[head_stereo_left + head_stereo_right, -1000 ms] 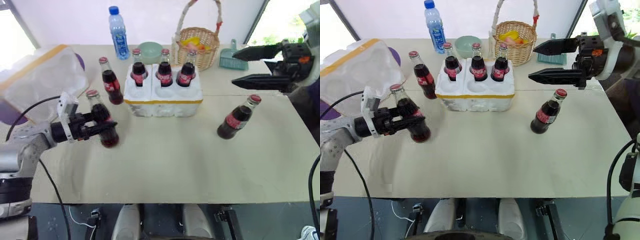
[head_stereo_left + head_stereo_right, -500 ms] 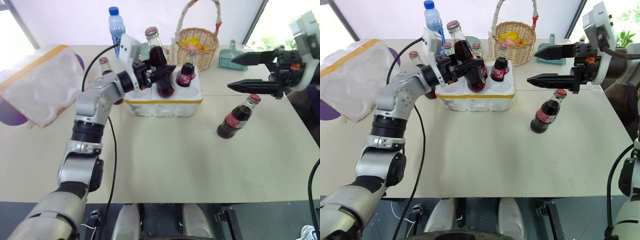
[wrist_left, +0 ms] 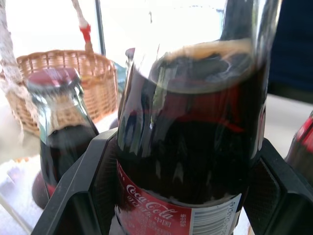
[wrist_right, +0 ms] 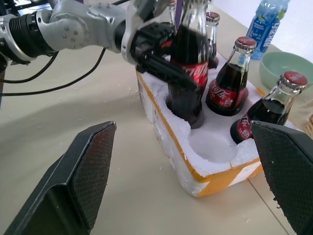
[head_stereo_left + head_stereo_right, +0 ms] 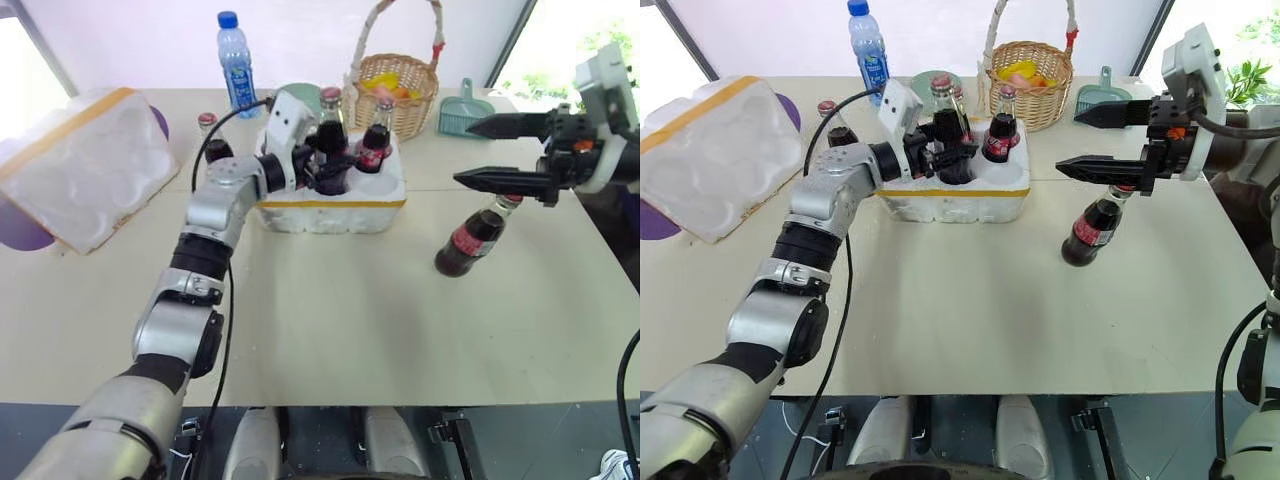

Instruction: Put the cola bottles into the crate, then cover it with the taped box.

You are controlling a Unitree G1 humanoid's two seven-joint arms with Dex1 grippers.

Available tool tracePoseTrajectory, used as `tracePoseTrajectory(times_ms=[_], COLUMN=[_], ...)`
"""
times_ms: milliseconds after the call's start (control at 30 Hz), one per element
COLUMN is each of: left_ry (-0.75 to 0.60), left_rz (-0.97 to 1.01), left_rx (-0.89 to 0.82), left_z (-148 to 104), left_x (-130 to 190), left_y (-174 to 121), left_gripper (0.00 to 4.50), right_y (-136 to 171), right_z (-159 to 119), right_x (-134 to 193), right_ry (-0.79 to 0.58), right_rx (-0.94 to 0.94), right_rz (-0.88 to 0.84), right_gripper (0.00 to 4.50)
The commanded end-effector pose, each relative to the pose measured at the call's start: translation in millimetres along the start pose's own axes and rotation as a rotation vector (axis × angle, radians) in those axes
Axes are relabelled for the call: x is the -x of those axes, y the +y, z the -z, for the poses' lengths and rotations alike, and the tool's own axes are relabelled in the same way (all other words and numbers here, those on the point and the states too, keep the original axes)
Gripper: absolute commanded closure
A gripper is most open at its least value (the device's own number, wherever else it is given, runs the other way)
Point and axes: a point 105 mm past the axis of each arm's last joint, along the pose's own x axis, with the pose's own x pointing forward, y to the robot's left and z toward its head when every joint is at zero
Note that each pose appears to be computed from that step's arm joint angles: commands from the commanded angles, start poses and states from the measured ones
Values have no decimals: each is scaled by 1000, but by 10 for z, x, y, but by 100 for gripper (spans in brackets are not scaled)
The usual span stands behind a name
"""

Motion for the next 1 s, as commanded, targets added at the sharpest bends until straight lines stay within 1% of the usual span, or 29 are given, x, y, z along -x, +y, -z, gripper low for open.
tracePoseTrajectory(times_ms=[33,67,100,167,267,367,433,467,533,567,633,700,767,867,1000], left_ry=[58,61,60,41,-10,-123,-208,-248,-283,-274,-233,-143,-67,-16,-9], left_rz=[-69,-83,-91,-77,-58,-2,34,34,14,-12,-83,-225,-329,-448,-534], left_rx=[-94,-79,-66,-38,5,52,86,98,101,97,90,59,24,-8,-14], left_z=[73,103,117,113,17,-218,-399,-476,-543,-526,-452,-265,-109,40,126], left_x=[-75,-86,-93,-119,-65,137,375,559,903,1086,1330,1540,1685,1749,1691], left_y=[74,89,97,48,22,-21,-42,-17,36,79,165,353,490,647,772], left_gripper=[178,178,75,4,4,4,4,4,4,4,4,4,4,4,4], right_y=[-25,-29,-32,-34,-30,-30,-32,-33,-34,-36,-37,-40,-42,-41,-27], right_z=[-117,-117,-117,-114,-106,-95,-89,-84,-72,-67,-62,-63,-61,-55,-72], right_x=[27,22,19,10,3,1,3,5,7,6,12,15,13,-1,-26], right_ry=[-28,-28,-28,-29,-27,-27,-28,-30,-33,-33,-36,-40,-42,-43,-46], right_rx=[54,56,57,57,57,55,52,50,46,45,43,41,40,37,34], right_rz=[23,24,25,25,24,25,26,28,30,31,34,36,36,33,19], right_gripper=[0,0,0,0,0,0,0,0,0,0,0,0,0,0,0])
